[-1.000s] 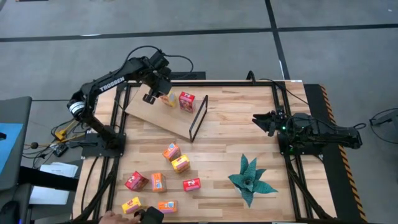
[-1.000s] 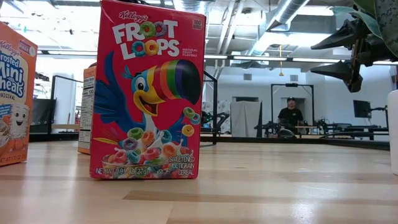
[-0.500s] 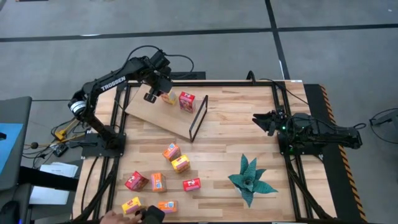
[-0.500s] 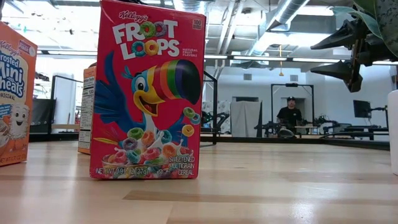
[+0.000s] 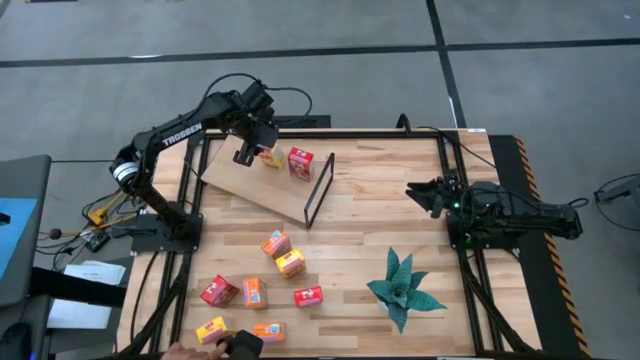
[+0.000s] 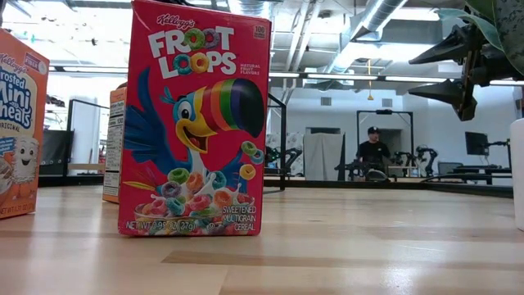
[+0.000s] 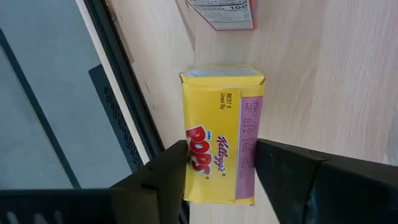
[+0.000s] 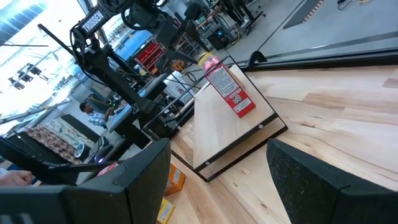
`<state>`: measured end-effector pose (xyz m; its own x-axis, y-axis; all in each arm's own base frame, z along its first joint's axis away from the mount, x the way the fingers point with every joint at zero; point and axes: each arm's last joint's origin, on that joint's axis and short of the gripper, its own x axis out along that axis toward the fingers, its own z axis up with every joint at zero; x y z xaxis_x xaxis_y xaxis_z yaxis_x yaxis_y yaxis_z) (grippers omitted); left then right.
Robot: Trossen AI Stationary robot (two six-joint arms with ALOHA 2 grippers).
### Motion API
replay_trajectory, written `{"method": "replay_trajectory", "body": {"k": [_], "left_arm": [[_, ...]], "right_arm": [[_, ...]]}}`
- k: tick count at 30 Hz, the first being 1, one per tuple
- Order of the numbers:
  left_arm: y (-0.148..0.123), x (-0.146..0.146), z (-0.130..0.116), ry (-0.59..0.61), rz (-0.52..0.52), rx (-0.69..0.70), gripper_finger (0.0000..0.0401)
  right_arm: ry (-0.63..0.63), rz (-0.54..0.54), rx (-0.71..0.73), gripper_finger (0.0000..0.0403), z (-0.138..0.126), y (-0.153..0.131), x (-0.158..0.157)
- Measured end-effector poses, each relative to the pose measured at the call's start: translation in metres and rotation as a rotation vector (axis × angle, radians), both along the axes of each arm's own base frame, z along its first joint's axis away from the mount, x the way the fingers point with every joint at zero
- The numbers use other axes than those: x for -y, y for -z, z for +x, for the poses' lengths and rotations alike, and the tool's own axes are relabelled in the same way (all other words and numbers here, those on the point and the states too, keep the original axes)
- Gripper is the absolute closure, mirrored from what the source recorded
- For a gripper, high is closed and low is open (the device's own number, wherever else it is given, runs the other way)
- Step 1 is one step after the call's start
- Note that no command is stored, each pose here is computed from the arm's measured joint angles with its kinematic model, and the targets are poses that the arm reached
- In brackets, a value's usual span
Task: Stack cereal on shelf
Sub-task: Put the top left yellow cereal box on the shelf, then put the top orange cereal box on the shelf
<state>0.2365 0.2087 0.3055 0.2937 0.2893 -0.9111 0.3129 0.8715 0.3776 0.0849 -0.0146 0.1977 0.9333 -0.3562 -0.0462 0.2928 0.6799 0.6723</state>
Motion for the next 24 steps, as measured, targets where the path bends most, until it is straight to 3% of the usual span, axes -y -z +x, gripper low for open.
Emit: {"method": "replay_trajectory", "body": {"k": [11, 24], "left_arm": [[-0.003, 0.006, 0.008, -0.007, 0.016, 0.019, 0.0152], [-0.037, 0.012, 0.013, -0.071, 0.029, 0.105, 0.0123]], "right_arm": [[0.000, 0.000, 0.001, 0.0111, 0.000, 0.000, 0.000], [0.000, 0.000, 0.000, 0.0092, 0.000, 0.000, 0.000]]}}
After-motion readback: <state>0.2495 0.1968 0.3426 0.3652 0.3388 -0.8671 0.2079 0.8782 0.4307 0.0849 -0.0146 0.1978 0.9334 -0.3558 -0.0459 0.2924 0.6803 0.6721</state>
